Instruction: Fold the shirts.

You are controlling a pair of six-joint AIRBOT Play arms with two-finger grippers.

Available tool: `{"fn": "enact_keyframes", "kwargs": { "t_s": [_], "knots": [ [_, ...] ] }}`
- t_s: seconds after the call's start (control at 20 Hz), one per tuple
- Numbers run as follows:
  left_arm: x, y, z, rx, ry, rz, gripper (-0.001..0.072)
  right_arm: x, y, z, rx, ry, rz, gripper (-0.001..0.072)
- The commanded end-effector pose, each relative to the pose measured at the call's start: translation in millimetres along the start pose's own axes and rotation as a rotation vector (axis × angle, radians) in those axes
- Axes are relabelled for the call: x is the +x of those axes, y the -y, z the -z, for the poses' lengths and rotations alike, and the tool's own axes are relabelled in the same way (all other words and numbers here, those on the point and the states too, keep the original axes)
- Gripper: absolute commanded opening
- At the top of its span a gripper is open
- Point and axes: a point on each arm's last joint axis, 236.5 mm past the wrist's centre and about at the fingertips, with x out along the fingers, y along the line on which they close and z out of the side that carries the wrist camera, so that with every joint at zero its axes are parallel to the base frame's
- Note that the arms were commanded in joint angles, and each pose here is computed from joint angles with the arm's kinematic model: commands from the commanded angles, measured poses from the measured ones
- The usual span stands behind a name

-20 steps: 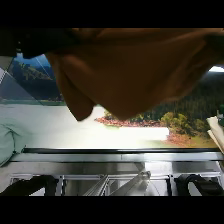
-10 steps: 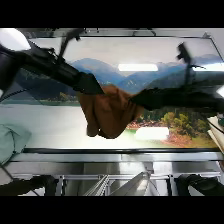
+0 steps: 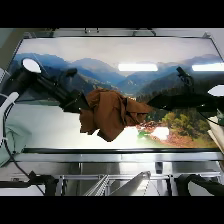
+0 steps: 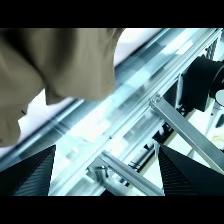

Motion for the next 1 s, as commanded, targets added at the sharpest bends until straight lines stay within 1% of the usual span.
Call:
{"fn": "enact_keyframes", "kwargs": {
  "t_s": [0.0,0.05,0.1,0.15,0.25,0.35,0.5,0.55,0.6,0.65,0.7,0.75,0.95],
  "knots": [
    [55,-20,40,-0.107,-0.017,-0.011,0.0718,-7,64,1,0.145,0.004,0.069,0.0654],
    [74,-22,48,-0.109,-0.018,-0.029,0.0717,1,72,4,0.188,-0.011,0.053,0.0653],
    [92,-24,52,-0.099,-0.014,-0.056,0.0716,13,78,9,0.23,-0.034,0.033,0.0631],
    [107,-24,53,-0.081,-0.011,-0.08,0.0714,25,81,13,0.269,-0.052,0.005,0.0559],
    [134,-21,48,-0.038,0.0,-0.117,0.0707,45,79,17,0.316,-0.069,-0.056,0.0558],
    [155,-17,43,-0.02,-0.034,-0.123,0.0707,65,71,19,0.347,-0.08,-0.11,0.0557],
    [174,-18,24,-0.029,-0.079,-0.126,0.0698,90,62,25,0.345,-0.113,-0.117,0.0548],
    [176,-18,17,-0.031,-0.093,-0.122,0.0698,97,59,26,0.33,-0.122,-0.112,0.0529],
    [179,-18,13,-0.032,-0.111,-0.117,0.0695,104,54,26,0.31,-0.133,-0.111,0.0445],
    [180,-18,10,-0.031,-0.133,-0.111,0.0484,110,50,24,0.289,-0.138,-0.108,0.0363],
    [180,-16,10,-0.032,-0.158,-0.103,0.0166,113,47,19,0.271,-0.133,-0.106,0.0204],
    [179,-14,11,-0.028,-0.179,-0.094,0.0001,112,43,12,0.254,-0.123,-0.11,0.0015],
    [164,6,10,0.03,-0.168,-0.079,0.0003,75,29,-26,0.151,-0.051,-0.116,0.0018]
  ]
}}
